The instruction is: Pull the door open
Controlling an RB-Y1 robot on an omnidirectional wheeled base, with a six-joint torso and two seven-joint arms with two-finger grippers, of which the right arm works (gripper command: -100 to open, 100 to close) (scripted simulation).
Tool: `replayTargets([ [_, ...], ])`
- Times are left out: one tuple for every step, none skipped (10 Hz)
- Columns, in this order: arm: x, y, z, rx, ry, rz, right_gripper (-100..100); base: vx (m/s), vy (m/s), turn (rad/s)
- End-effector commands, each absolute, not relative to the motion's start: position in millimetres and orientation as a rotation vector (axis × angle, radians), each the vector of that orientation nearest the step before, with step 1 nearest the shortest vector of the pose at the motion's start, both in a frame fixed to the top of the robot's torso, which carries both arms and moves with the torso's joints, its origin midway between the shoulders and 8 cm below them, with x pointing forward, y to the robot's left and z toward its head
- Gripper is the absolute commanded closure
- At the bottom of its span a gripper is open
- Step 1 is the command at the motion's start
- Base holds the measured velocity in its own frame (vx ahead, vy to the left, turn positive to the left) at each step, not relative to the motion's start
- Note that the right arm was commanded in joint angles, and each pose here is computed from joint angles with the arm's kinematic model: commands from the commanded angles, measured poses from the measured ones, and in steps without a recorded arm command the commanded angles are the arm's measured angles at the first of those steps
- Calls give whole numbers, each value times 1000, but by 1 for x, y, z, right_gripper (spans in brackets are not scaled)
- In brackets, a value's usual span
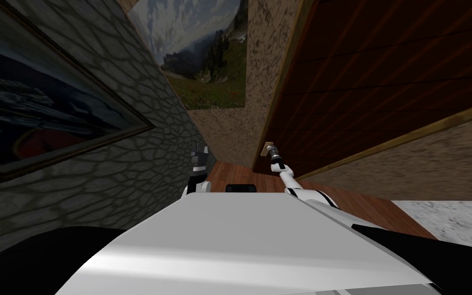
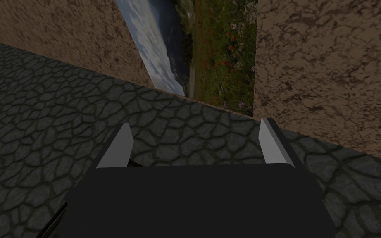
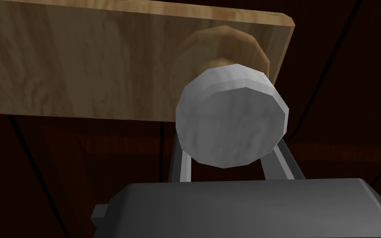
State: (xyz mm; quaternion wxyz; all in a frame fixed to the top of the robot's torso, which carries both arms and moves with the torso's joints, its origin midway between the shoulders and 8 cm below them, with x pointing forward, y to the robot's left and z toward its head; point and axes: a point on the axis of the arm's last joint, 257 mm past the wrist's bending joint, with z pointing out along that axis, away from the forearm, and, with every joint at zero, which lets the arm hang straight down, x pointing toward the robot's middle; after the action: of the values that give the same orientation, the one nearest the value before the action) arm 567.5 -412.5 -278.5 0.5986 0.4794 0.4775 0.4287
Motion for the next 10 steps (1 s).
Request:
replayTargets([
  [569, -413, -272, 1133, 1074, 1032, 100, -46, -23, 45],
  [569, -415, -272, 1180, 1032, 1074, 100, -50, -25, 80],
  [569, -415, -272, 1182, 1030, 1076, 100, -40, -25, 51],
  [569, -418, -272, 1231, 986, 1120, 100, -44, -38, 97],
  [568, -420, -272, 1270, 948, 1152, 100, -66, -46, 139],
  [568, -420, -272, 1279, 939, 1164, 100, -63, -34, 62],
  [568, -423, -272, 1322, 895, 1201, 100, -65, -32, 82],
  [568, -423, -272, 1326, 891, 1207, 100, -50, -24, 56],
  [567, -425, -273, 1371, 842, 1248, 100, -51, -24, 97],
  [567, -427, -273, 1406, 801, 1278, 100, -74, -33, 125],
])
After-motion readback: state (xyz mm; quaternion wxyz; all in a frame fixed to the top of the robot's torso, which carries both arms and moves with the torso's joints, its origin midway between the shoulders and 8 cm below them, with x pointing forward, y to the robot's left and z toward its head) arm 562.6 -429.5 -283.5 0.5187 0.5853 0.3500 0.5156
